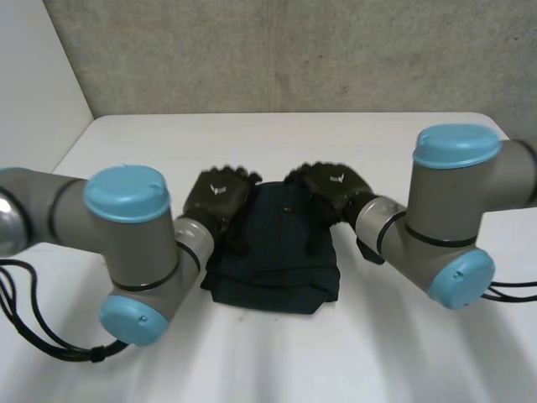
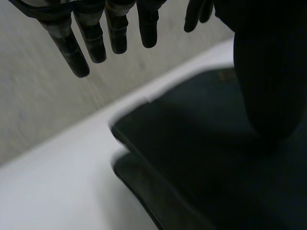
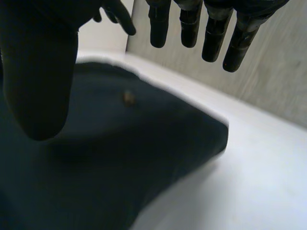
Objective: Fold the shorts.
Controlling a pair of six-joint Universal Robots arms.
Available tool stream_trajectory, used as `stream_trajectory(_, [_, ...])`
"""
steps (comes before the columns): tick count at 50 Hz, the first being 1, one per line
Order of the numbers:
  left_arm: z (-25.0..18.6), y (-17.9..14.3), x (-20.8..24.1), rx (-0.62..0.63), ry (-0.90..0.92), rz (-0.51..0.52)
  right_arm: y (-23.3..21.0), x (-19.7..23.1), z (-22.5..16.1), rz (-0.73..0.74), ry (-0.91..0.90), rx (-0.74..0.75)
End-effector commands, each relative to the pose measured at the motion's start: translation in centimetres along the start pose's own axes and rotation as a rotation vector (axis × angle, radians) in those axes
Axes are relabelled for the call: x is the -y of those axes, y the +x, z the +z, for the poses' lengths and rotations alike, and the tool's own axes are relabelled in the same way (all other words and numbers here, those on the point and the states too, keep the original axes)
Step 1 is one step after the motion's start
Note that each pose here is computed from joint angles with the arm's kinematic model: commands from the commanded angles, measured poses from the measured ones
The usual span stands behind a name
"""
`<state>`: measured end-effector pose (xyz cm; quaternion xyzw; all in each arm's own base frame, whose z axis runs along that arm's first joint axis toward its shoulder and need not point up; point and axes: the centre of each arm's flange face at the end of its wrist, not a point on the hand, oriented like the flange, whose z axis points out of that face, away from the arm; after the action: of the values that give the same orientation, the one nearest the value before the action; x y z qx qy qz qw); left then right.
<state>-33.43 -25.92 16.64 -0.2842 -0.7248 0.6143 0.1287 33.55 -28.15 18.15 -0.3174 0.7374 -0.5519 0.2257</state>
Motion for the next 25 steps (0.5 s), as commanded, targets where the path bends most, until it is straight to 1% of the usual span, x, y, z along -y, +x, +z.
stream_trajectory(1, [0.8, -0.7, -4.5, 0.095, -0.234, 0.050, 0.3, -5.5, 2.3, -0.013, -0.211, 0.019])
stream_trajectory(3, [0.9, -1.0, -5.1, 0.117, -0.285, 0.097, 0.4, -6.1, 2.5, -0.035, -0.241, 0.007])
stream_trajectory(6, [0.6, -0.7, -5.5, 0.111, -0.313, 0.142, 0.9, -6.1, 2.4, -0.092, -0.256, -0.039])
stream_trajectory(8, [0.4, -0.5, -5.1, 0.100, -0.305, 0.149, 1.0, -4.8, 2.0, -0.111, -0.225, -0.054])
stream_trajectory(10, [0.1, -0.3, -4.0, 0.098, -0.276, 0.145, 0.9, -2.5, 1.3, -0.125, -0.156, -0.058])
stream_trajectory(11, [-0.4, -0.3, -2.1, 0.100, -0.222, 0.141, 1.0, -1.4, 1.0, -0.131, -0.120, -0.062])
stream_trajectory(14, [-1.2, -0.2, 1.0, 0.105, -0.133, 0.134, 1.3, 2.7, -0.6, -0.160, 0.039, -0.103])
stream_trajectory(15, [-1.8, -0.4, 2.8, 0.116, -0.076, 0.126, 1.3, 3.8, -1.1, -0.163, 0.083, -0.112])
stream_trajectory(16, [-2.1, -0.6, 3.8, 0.125, -0.047, 0.120, 1.4, 4.9, -1.5, -0.163, 0.124, -0.125])
stream_trajectory(17, [-2.5, -0.9, 4.8, 0.133, -0.016, 0.112, 1.7, 6.9, -2.5, -0.154, 0.204, -0.155])
stream_trajectory(18, [-3.0, -1.1, 6.0, 0.141, 0.019, 0.105, 2.0, 7.8, -3.0, -0.142, 0.236, -0.178])
stream_trajectory(19, [-4.0, -1.7, 8.3, 0.158, 0.087, 0.092, 2.4, 8.8, -3.5, -0.128, 0.269, -0.205])
stream_trajectory(20, [-4.6, -2.0, 9.6, 0.168, 0.122, 0.089, 2.9, 9.6, -4.1, -0.109, 0.292, -0.235])
stream_trajectory(21, [-5.2, -2.4, 10.9, 0.179, 0.160, 0.082, 4.1, 11.3, -5.4, -0.079, 0.338, -0.314])
stream_trajectory(22, [-5.8, -3.0, 12.0, 0.195, 0.193, 0.075, 4.8, 12.0, -6.1, -0.066, 0.356, -0.358])
stream_trajectory(23, [-6.7, -4.3, 14.0, 0.235, 0.245, 0.066, 5.3, 12.7, -6.8, -0.056, 0.371, -0.398])
stream_trajectory(25, [-7.4, -6.1, 15.4, 0.284, 0.276, 0.056, 6.6, 14.1, -8.5, -0.052, 0.373, -0.493])
